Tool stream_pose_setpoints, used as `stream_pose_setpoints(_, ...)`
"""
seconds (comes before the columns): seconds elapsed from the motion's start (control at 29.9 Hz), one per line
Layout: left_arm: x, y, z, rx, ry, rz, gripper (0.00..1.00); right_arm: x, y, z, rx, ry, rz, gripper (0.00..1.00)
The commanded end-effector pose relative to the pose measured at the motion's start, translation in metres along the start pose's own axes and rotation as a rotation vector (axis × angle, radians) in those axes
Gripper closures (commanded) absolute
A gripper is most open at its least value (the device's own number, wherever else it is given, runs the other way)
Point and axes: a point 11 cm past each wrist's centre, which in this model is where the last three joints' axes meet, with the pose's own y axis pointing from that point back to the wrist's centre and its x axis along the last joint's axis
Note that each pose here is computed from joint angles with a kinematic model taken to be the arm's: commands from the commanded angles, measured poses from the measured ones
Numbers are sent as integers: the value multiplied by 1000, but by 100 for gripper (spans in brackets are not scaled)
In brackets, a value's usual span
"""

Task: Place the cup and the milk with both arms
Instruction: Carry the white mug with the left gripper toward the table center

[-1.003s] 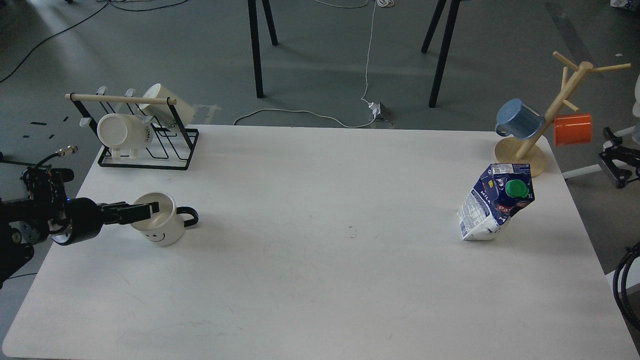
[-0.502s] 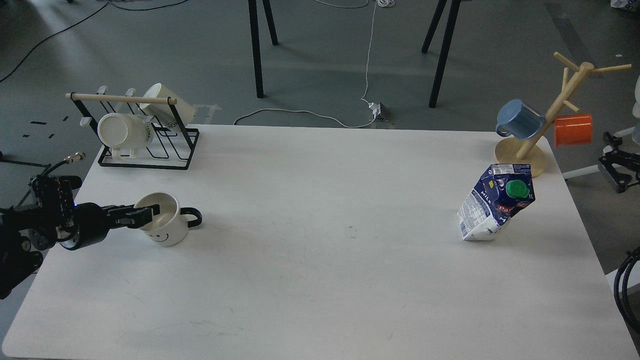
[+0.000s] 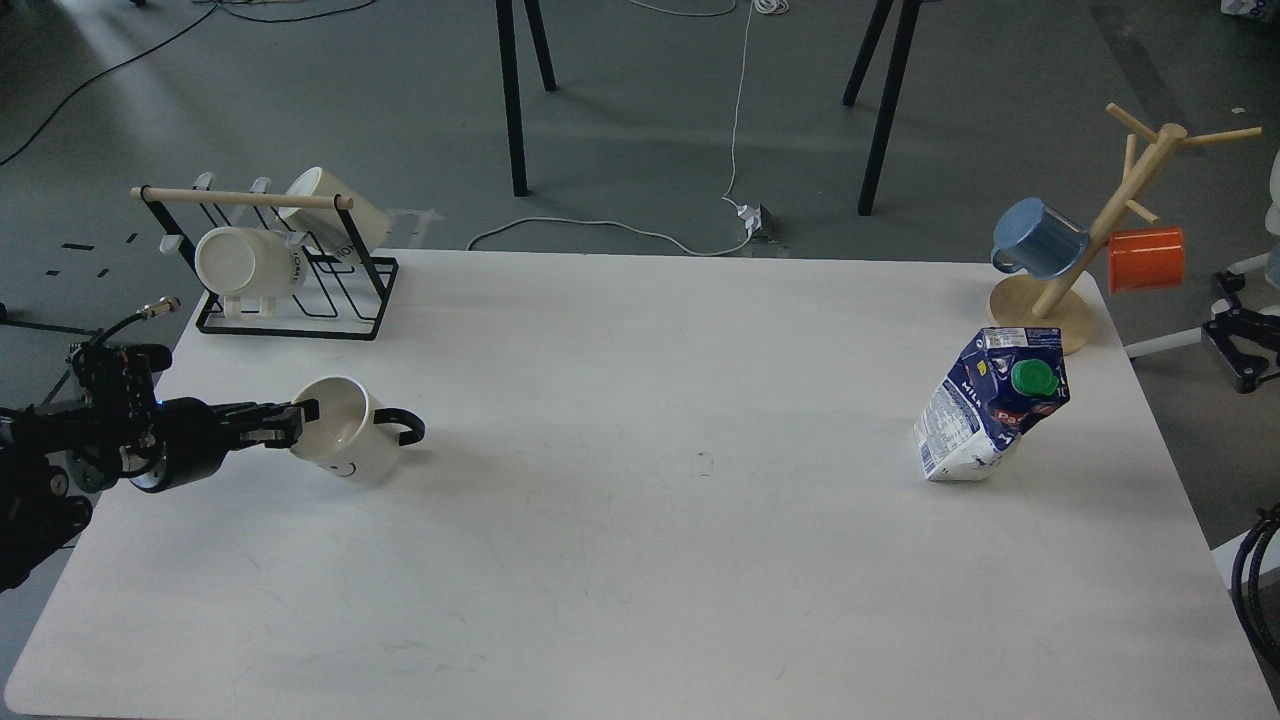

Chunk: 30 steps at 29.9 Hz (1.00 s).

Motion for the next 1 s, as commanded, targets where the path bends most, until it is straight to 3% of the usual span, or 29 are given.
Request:
stream_pose_setpoints(0.0,33,-7,35,-95,-46,37,98,2,1,-1,7,-2,6,2)
stream_pose_setpoints(0.17,80,-16,63,-145,-101,79,98,6,2,-5,27,-14,16,2)
stream_pose_setpoints(0.3,91,-58,142,-306,-162,43,98,9,2,-11,54,-34,26,2)
stream_pose_setpoints(0.54,51,-109,228,-458,-223,-67,98,9,0,-12,62,-38,25,2)
stream_pose_setpoints(0.67,26,-125,236,-443,-291,-128,98,8,0,-13,64,-38,23,2)
stream_pose_setpoints(0.97,11,-132,227,-407,-322,-170,94,9,0,-13,62,-35,25,2)
